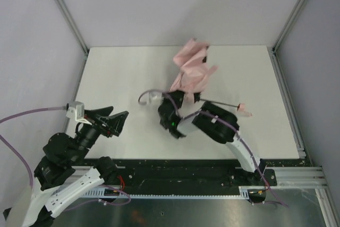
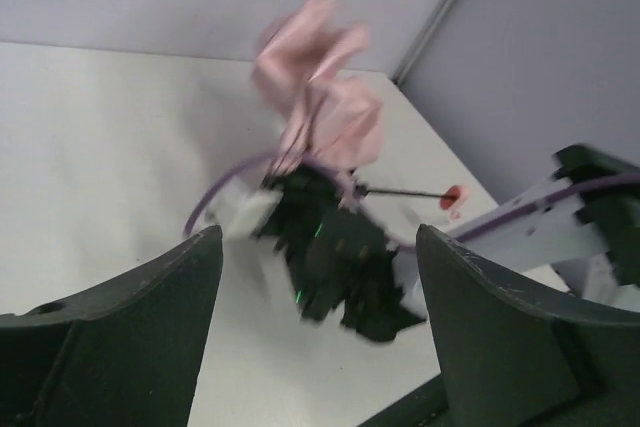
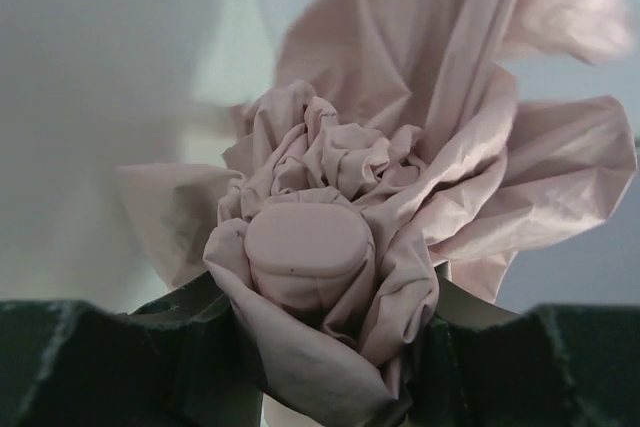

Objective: Put away the umbrella

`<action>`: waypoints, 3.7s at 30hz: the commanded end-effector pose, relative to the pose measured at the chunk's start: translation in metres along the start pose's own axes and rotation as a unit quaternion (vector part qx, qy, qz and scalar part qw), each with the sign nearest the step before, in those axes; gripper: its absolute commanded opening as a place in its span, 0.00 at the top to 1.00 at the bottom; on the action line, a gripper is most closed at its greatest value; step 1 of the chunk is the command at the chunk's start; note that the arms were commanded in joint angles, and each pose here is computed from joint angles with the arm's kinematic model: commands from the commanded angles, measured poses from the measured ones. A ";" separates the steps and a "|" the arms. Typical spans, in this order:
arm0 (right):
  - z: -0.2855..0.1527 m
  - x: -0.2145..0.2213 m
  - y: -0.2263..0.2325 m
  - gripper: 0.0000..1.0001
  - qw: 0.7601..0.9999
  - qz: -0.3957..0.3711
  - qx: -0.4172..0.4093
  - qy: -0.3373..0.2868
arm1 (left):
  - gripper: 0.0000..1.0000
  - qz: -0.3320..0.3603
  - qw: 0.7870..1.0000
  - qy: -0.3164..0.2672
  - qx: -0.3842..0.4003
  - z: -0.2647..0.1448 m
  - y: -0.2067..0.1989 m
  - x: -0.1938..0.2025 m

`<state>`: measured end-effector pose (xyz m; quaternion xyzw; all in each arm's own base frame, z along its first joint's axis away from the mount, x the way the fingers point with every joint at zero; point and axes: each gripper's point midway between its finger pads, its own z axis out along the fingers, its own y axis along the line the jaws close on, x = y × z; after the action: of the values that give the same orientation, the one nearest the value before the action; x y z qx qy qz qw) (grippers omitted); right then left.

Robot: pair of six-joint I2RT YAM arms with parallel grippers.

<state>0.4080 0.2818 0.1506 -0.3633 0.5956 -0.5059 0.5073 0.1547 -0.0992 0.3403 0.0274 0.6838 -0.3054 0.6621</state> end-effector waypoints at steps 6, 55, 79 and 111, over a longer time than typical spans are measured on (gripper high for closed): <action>-0.094 -0.003 0.099 1.00 0.949 0.145 -0.279 -0.008 | 0.18 -0.065 0.996 -0.007 0.055 -0.013 -0.017 0.003; -0.236 0.076 0.221 1.00 0.583 0.259 -0.769 0.051 | 0.01 -0.518 0.804 0.229 -0.181 0.115 0.043 0.224; -0.234 0.063 0.198 1.00 0.622 0.255 -0.740 -0.024 | 0.59 -0.411 0.818 0.301 -0.268 0.156 0.087 0.325; -0.223 -0.021 0.038 0.16 0.720 0.352 -0.586 -0.120 | 1.00 -0.424 0.804 0.236 -0.343 0.102 0.112 0.298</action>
<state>0.1882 0.3493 0.1245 -0.3842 0.7909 0.2792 0.3859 0.2564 -0.1926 0.0434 -0.3725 0.8327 -0.3357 0.2349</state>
